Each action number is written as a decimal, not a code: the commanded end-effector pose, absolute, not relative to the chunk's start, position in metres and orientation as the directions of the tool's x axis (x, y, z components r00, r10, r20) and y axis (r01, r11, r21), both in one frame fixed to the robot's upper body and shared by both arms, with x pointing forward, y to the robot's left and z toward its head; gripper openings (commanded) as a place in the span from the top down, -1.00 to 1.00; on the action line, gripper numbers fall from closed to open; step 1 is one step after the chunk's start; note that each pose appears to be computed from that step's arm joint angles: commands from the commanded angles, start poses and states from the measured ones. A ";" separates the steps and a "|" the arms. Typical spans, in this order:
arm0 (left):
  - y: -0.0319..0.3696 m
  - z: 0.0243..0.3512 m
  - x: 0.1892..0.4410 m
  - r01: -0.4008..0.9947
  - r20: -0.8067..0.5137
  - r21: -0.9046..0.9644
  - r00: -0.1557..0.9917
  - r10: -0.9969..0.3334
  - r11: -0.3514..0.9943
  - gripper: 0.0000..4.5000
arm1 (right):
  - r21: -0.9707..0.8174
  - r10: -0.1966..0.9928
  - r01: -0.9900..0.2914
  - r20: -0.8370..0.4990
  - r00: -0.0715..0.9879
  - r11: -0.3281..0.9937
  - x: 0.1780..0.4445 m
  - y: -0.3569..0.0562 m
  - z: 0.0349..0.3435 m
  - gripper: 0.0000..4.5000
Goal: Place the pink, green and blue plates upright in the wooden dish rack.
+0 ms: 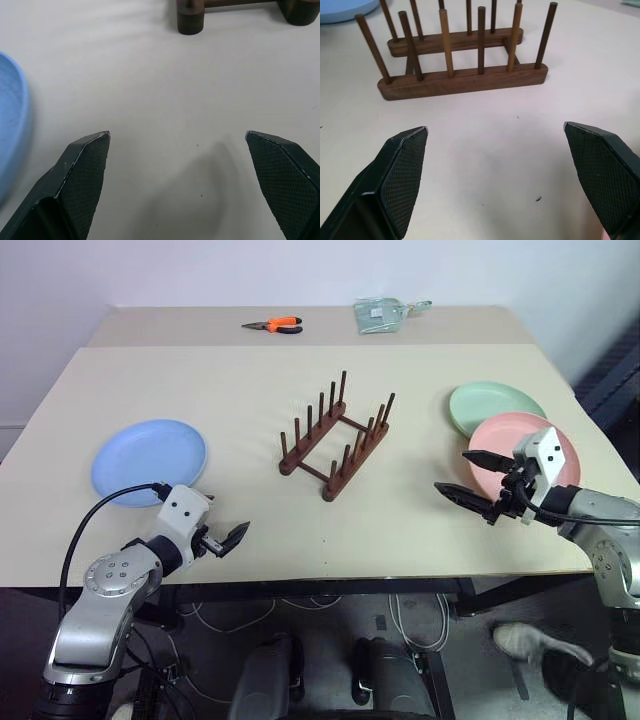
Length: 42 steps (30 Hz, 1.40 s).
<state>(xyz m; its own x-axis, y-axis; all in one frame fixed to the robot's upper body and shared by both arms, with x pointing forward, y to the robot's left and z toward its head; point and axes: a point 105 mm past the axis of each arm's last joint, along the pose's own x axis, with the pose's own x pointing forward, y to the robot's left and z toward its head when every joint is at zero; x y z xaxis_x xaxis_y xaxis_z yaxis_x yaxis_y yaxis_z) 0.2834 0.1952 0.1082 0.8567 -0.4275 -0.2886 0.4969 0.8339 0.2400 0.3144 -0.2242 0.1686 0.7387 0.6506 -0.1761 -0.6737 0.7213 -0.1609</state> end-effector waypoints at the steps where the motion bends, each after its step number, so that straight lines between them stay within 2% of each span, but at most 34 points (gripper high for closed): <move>1: 0.189 0.119 0.283 0.497 -0.252 0.268 0.863 -0.438 0.825 -1.00 | -0.211 0.652 -0.666 -0.141 0.745 0.716 0.316 -0.219 0.177 -0.98; 7: 0.173 0.115 0.277 0.546 -0.258 0.252 0.834 -0.488 0.799 -1.00 | -0.222 0.661 -0.670 -0.124 0.740 0.709 0.316 -0.211 0.179 -0.98; 13: 0.126 0.107 0.273 0.669 -0.261 0.209 0.741 -0.618 0.714 -1.00 | -0.163 0.720 -0.743 -0.183 0.670 0.649 0.304 -0.191 0.165 -0.98; 22: 0.061 0.079 0.321 0.614 -0.274 0.197 0.783 -0.558 0.765 -1.00 | -0.166 0.722 -0.739 -0.160 0.673 0.653 0.293 -0.168 0.157 -0.98; 24: 0.043 0.078 0.324 0.651 -0.268 0.158 0.752 -0.602 0.743 -1.00 | -0.168 0.716 -0.733 -0.156 0.680 0.659 0.289 -0.167 0.156 -0.98; 27: 0.028 0.074 0.334 0.653 -0.280 0.161 0.750 -0.600 0.740 -1.00 | -0.181 0.694 -0.712 -0.162 0.702 0.678 0.286 -0.170 0.153 -0.98; 30: 0.020 0.079 0.344 0.633 -0.256 0.134 0.766 -0.590 0.763 -0.62 | -0.195 0.683 -0.702 -0.167 0.711 0.685 0.284 -0.171 0.152 -1.00; 32: 0.019 0.082 0.347 0.628 -0.243 0.133 0.770 -0.589 0.766 -0.21 | -0.199 0.677 -0.696 -0.164 0.717 0.689 0.285 -0.170 0.153 -1.00; 33: 0.019 0.082 0.347 0.631 -0.240 0.135 0.769 -0.592 0.764 0.07 | -0.202 0.674 -0.693 -0.163 0.720 0.692 0.285 -0.170 0.153 -1.00; 36: 0.015 0.085 0.343 0.686 -0.237 0.162 0.725 -0.647 0.709 0.66 | -0.209 0.667 -0.687 -0.166 0.726 0.696 0.286 -0.171 0.154 -1.00; 39: 0.014 0.090 0.332 0.777 -0.224 0.227 0.629 -0.745 0.588 0.66 | -0.210 0.657 -0.680 -0.175 0.733 0.703 0.287 -0.176 0.153 -1.00; 42: 0.026 0.095 0.321 0.871 -0.242 0.241 0.481 -0.842 0.428 0.66 | -0.222 0.626 -0.653 -0.185 0.758 0.725 0.289 -0.188 0.153 -1.00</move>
